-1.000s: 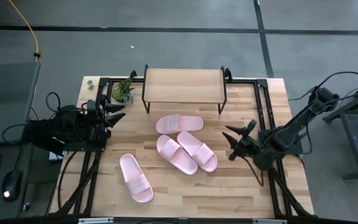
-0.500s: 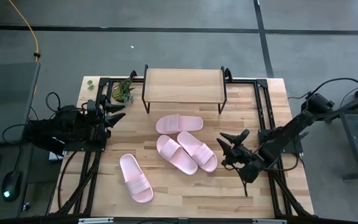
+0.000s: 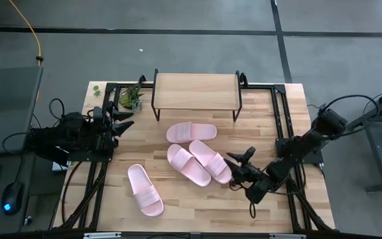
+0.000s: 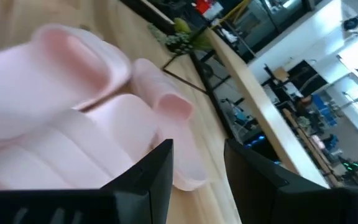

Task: Pick and place slides into the shelf
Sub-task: Put the pink slide on the shelf

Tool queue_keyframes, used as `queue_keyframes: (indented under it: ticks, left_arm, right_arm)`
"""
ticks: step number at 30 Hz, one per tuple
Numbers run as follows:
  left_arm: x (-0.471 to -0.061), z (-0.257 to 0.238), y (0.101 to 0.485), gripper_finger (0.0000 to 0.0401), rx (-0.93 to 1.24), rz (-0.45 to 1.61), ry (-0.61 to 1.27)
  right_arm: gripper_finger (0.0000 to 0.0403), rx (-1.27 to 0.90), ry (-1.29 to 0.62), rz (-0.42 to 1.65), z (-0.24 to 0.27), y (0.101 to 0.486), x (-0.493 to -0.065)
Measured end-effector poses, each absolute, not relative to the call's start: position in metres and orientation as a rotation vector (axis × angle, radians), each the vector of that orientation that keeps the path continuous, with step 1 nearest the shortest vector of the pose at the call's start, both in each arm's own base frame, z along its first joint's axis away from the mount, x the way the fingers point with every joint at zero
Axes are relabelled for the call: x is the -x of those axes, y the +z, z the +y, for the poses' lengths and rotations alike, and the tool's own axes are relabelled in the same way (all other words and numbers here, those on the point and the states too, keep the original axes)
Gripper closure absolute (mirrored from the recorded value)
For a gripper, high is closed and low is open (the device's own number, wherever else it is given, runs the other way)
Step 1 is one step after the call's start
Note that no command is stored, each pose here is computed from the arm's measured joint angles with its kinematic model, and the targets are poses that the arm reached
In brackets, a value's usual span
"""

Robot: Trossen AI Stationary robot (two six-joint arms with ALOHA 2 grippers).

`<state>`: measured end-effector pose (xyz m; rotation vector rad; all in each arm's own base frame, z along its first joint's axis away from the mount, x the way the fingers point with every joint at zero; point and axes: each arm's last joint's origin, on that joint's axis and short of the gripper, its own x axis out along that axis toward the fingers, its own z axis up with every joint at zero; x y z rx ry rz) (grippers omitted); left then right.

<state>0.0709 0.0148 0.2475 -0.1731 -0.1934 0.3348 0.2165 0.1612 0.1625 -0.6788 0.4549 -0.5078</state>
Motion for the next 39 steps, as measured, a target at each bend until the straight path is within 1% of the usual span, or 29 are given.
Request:
queue_keyframes:
  ticks: [8,13,25,35,39]
  left_arm:
    - [-0.071,0.015,0.246,0.0235,0.173,-0.180,0.334]
    - [-0.071,0.015,0.246,0.0235,0.176,-0.180,0.333]
    - [-0.071,0.015,0.246,0.0235,0.198,-0.184,0.331]
    - [-0.073,0.014,0.246,0.0235,0.219,-0.179,0.304]
    - [-0.077,0.015,0.247,0.0235,0.222,-0.147,0.307]
  right_arm:
    - [0.0269,0.748,-0.439,0.480,0.192,0.150,-0.226]
    - [0.0269,0.769,-0.440,0.497,0.205,0.141,-0.228]
    - [0.0269,0.626,-0.416,0.637,0.203,0.124,-0.220]
    - [0.0269,0.598,-0.415,0.664,0.201,0.122,-0.218]
    - [0.0269,0.595,-0.410,0.671,0.201,0.122,-0.218]
